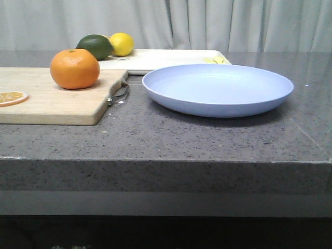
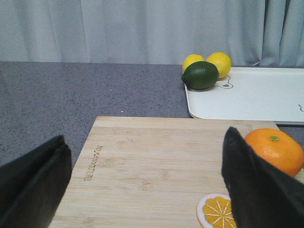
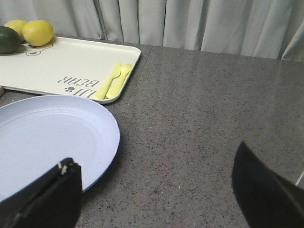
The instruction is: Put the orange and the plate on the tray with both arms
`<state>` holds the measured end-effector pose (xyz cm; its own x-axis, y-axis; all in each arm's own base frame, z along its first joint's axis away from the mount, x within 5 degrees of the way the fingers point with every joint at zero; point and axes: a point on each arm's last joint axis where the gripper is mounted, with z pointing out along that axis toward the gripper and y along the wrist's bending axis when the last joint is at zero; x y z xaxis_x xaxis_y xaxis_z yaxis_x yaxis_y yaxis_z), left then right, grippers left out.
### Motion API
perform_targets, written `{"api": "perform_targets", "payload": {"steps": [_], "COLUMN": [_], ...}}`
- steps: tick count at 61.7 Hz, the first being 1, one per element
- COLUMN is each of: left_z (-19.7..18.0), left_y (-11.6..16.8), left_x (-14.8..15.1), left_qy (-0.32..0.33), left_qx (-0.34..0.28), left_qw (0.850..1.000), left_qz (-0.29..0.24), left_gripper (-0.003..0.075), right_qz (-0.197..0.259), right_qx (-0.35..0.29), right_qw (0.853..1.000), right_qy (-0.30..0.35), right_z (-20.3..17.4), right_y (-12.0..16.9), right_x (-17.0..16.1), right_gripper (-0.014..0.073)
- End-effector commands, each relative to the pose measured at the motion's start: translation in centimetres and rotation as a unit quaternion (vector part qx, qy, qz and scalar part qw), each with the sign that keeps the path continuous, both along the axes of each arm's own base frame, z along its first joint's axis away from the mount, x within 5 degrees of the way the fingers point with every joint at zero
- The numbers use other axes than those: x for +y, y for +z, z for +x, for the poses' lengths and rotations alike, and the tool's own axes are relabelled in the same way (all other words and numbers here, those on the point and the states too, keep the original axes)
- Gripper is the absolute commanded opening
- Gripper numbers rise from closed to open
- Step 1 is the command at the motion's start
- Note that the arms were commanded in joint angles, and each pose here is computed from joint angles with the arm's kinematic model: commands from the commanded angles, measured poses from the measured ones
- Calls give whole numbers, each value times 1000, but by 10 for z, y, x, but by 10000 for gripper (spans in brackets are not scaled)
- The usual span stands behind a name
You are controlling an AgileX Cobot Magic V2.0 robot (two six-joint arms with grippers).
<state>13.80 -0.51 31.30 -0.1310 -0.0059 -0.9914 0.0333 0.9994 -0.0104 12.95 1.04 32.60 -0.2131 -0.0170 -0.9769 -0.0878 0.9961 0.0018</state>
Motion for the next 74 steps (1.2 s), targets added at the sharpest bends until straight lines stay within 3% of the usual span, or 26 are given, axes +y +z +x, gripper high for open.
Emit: {"api": "perform_targets", "payload": {"steps": [1,13,23,42,55,74], "left_z": [5,34,73,149,188,216], "left_y": [21,32,46,50,46,15], "left_x": [-2,-12,-40,-107,-136,-148], "left_qy": [-9,-31,-79,-144,-157,-151], "left_qx": [-58,-3,76,248,284,332], "left_qw": [998,1000,994,958,946,931], "left_qz": [-6,-4,-8,-7,5,19], "left_gripper": [601,601,601,601,602,602], "right_qz": [-4,-4,-4,-4,-4,-4], "right_qx": [-58,-58,-58,-58,-58,-58], "right_qw": [998,998,998,998,998,998], "right_qy": [-6,-6,-6,-6,-6,-6], "right_z": [1,1,1,1,1,1], "right_y": [19,19,19,19,19,19], "right_x": [-1,-1,-1,-1,-1,-1], "right_gripper": [645,645,645,645,645,645]}}
